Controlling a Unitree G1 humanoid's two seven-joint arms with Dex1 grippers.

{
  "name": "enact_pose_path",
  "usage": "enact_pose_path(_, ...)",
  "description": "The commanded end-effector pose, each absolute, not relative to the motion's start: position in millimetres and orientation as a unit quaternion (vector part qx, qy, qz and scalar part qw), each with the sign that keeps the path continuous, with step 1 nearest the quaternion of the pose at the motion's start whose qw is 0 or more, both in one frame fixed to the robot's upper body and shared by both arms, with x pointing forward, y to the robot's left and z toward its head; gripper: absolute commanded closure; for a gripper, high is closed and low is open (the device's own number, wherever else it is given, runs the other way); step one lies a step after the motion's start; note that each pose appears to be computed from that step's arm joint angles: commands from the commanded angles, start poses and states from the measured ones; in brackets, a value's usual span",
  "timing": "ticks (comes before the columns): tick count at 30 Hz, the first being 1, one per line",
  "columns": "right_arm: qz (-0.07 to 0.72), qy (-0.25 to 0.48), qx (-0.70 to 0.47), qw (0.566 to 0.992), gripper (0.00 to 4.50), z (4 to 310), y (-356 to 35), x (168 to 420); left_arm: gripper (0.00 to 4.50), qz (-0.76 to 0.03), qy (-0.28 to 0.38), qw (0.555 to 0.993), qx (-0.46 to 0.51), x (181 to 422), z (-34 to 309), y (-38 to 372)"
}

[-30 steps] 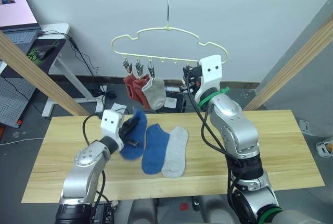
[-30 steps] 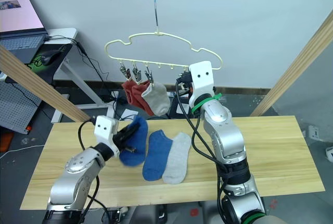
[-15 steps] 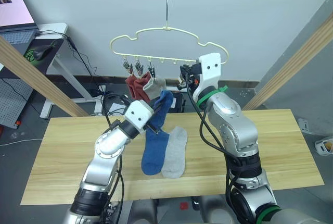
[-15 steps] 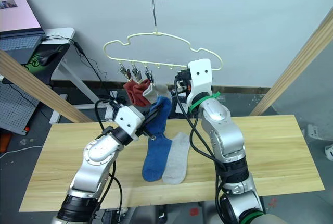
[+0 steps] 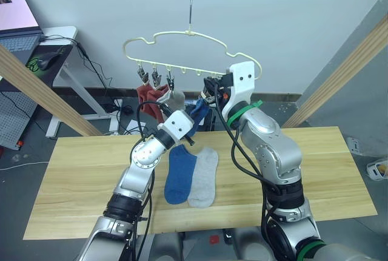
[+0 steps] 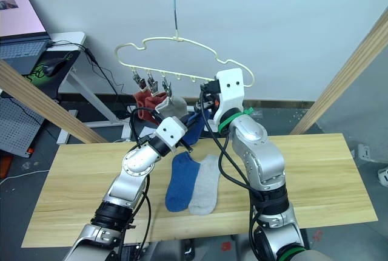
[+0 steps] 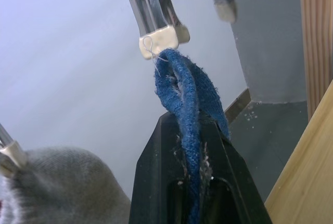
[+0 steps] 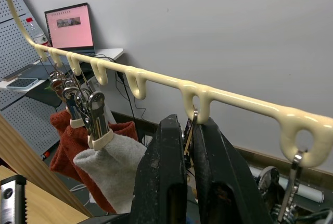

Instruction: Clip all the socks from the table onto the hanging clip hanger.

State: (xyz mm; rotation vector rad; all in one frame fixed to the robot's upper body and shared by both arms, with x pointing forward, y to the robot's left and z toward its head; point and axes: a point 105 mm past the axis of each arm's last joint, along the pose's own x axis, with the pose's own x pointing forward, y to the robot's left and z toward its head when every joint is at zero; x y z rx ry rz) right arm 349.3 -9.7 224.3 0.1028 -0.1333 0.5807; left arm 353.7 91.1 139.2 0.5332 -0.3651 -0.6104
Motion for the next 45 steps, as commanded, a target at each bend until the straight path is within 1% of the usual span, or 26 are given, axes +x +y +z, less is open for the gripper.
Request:
enact_pose_path(1, 0.315, -0.118, 0.061, 0.940, 4.50, 251.4, -1.3, 333.8, 4.49, -0.305, -0.200, 0.895, 0.256, 352.7, 147.6, 82.0)
enact_pose_path(12, 0.321, -0.116, 0.056, 0.938, 4.50, 249.8, 1.3, 332.1, 4.49, -0.322, -0.207, 0.884, 0.267, 354.4, 152.8, 72.7)
enact_pose_path(20, 0.318, -0.120, 0.038, 0.940, 4.50, 247.3, 0.7, 332.5, 4.49, -0.302, -0.226, 0.889, 0.260, 358.0, 164.4, 78.3)
enact_pose_path(29, 0.311, -0.141, 0.002, 0.940, 4.50, 249.3, -2.1, 334.0, 4.49, -0.287, -0.230, 0.892, 0.263, 357.7, 165.3, 86.5)
enact_pose_path(39, 0.317, -0.149, -0.025, 0.936, 4.50, 246.1, -0.1, 332.7, 4.49, -0.277, -0.259, 0.889, 0.258, 356.1, 179.5, 83.8)
enact_pose_path(45, 0.308, -0.148, -0.019, 0.940, 4.50, 246.0, -3.0, 334.6, 4.49, -0.270, -0.266, 0.889, 0.258, 357.0, 182.7, 84.5)
